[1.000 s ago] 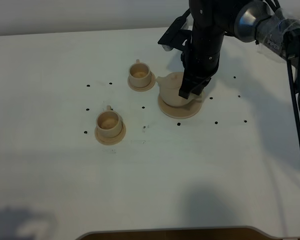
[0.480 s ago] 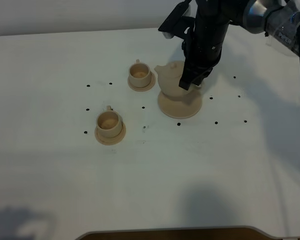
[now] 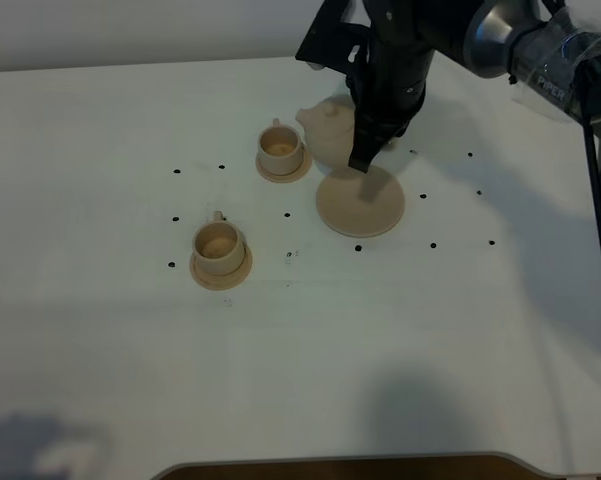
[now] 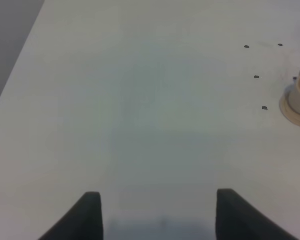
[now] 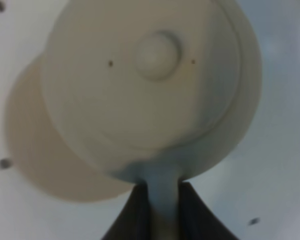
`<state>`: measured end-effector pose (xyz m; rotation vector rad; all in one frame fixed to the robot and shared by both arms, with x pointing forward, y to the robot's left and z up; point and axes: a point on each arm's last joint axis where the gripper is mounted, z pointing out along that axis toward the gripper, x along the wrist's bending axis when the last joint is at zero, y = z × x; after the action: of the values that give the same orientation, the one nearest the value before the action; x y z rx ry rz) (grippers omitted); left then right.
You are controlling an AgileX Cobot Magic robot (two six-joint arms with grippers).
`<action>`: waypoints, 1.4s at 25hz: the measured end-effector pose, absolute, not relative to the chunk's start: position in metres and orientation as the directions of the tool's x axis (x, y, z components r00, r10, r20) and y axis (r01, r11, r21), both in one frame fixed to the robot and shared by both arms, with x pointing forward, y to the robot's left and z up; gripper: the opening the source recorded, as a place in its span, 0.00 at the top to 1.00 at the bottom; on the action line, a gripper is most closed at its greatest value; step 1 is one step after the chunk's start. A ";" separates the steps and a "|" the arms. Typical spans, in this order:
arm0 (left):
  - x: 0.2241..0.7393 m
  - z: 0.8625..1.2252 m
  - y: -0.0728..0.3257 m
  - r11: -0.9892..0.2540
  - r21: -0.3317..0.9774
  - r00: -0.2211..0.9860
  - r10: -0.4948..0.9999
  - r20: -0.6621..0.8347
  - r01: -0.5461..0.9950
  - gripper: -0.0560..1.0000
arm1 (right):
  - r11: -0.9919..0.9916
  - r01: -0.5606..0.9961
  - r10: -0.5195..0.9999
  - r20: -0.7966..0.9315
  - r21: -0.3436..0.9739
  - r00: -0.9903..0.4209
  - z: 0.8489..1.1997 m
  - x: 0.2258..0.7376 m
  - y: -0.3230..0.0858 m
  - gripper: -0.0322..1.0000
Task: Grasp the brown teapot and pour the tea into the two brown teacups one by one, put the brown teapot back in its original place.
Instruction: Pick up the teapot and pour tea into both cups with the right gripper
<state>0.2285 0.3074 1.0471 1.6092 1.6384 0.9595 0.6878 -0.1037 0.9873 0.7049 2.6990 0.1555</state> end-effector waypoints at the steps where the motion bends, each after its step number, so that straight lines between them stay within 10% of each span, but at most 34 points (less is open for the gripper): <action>1: 0.228 1.047 0.307 -0.017 0.848 -0.044 0.998 0.047 0.530 0.44 | 0.879 0.440 0.476 -0.326 0.182 -0.816 0.987 0.689 -0.103 0.86; 35: 0.228 1.047 0.307 -0.016 0.848 -0.045 0.998 0.047 0.530 0.44 | 0.981 0.175 0.093 -0.587 -0.084 -0.804 0.960 0.694 -0.070 0.86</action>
<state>0.2285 0.3074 1.0471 1.6083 1.6390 0.9591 0.6938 -0.0698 0.9604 0.1867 2.5089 -0.1780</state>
